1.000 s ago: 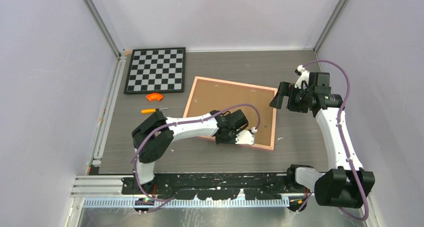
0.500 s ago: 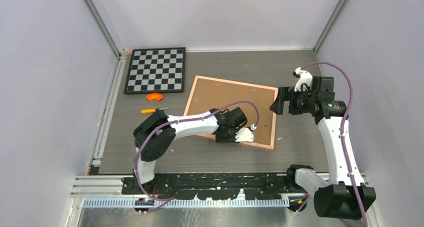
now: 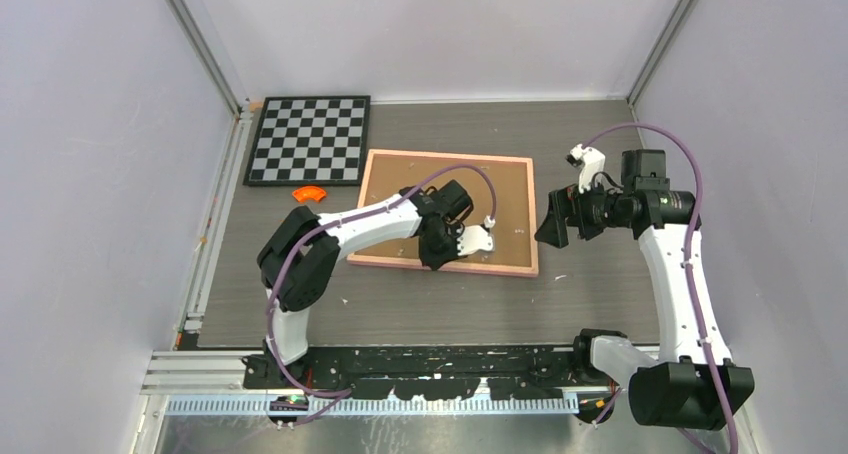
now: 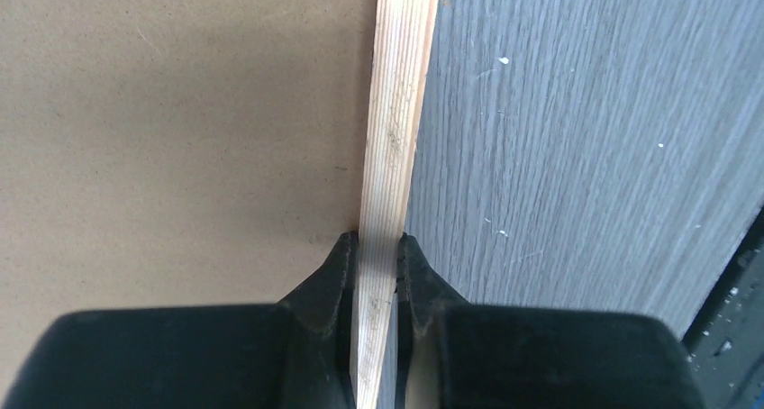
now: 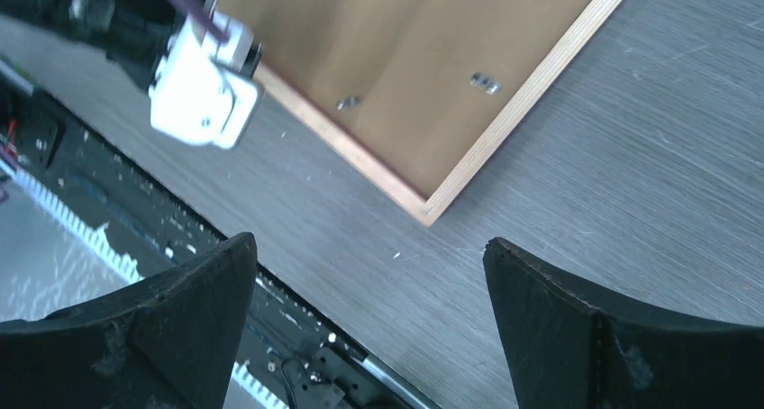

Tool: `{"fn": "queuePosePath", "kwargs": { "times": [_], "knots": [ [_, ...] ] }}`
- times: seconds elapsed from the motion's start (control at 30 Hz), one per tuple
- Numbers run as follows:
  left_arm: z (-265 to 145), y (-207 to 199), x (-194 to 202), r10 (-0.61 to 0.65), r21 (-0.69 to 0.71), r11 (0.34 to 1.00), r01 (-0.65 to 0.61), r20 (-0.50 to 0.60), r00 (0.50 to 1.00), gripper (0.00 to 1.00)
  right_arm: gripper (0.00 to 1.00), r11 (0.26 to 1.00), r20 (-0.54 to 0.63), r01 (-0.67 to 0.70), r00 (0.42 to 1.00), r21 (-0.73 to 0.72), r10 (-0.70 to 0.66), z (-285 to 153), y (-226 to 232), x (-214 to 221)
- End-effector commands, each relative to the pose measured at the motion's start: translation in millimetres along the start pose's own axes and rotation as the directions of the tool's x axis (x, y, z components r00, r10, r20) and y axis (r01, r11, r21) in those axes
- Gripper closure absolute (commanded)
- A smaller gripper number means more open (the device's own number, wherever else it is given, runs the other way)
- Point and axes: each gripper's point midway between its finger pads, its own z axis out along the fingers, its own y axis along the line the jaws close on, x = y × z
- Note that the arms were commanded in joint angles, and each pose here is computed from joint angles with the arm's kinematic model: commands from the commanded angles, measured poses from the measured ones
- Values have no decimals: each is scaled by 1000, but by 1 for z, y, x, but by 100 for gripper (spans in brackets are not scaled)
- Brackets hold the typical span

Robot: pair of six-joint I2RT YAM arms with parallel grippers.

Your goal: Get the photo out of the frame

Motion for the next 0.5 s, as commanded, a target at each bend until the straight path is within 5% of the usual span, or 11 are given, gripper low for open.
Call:
{"fn": "queuePosePath", "kwargs": {
  "times": [0.0,0.13,0.27,0.47],
  "knots": [
    [-31,-11,-13,-122,99,988,116,55,991,100,1,991,-25,110,993,-80,-112,-11,19,7],
    [-48,-2,-14,-165,125,980,154,83,983,100,0,951,-18,307,951,-31,-308,-11,24,33],
    [-66,7,-19,-187,144,975,170,119,975,100,1,897,-141,442,886,-29,-441,1,25,59],
    [-87,13,-31,-219,199,962,184,167,961,100,7,806,-167,592,794,-13,-585,20,30,46]
  ]
}}
